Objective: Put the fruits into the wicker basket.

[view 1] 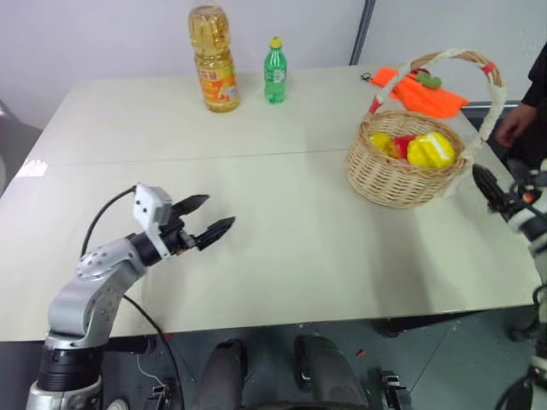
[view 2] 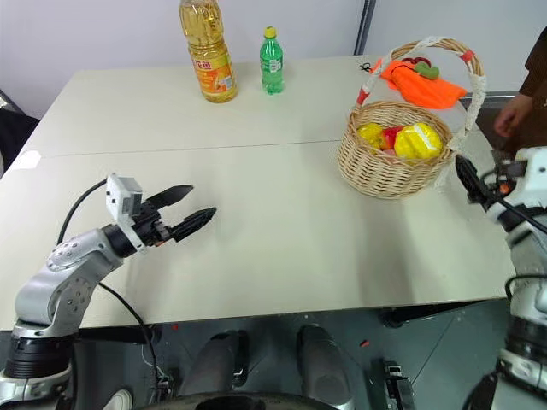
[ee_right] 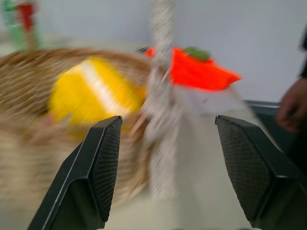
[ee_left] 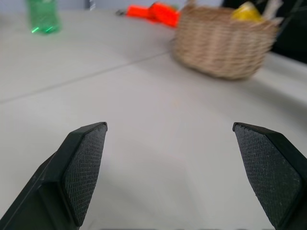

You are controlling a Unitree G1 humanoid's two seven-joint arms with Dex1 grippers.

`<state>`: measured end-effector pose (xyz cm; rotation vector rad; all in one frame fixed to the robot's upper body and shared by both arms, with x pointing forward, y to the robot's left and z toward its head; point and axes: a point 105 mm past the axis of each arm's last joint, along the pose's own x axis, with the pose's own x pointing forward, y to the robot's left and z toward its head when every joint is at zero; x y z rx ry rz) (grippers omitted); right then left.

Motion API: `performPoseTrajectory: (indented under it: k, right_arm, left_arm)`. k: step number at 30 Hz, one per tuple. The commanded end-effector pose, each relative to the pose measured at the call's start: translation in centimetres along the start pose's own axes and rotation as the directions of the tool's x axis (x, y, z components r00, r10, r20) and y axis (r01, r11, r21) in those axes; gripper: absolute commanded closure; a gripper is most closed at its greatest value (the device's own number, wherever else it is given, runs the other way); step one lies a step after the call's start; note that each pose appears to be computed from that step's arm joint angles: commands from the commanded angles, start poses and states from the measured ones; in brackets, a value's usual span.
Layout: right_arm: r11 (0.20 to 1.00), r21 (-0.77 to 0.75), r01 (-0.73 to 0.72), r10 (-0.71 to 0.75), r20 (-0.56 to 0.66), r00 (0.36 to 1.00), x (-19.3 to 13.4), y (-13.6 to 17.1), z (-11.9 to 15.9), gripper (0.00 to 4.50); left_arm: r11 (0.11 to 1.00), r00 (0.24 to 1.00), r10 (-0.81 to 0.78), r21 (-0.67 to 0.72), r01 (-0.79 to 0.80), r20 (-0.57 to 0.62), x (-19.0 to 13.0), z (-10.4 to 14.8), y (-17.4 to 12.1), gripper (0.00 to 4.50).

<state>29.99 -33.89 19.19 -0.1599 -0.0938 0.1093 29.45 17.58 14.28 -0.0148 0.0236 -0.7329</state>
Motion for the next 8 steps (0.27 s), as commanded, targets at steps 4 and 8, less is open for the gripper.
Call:
performPoseTrajectory:
  k: [4, 8]
  right_arm:
    - [0.917, -0.054, -0.394, 0.394, -0.014, 0.919, -0.6, 8.4, -0.3, 1.28]
    - [0.895, -0.045, -0.443, 0.443, -0.018, 0.897, 0.2, 10.2, -1.2, 1.28]
  left_arm:
    - [0.968, 0.969, 0.243, 0.068, -0.241, -0.030, -3.3, -2.1, 3.9, 0.00]
    - [0.958, 0.958, 0.284, 0.059, -0.281, -0.035, -4.4, -3.4, 4.1, 0.00]
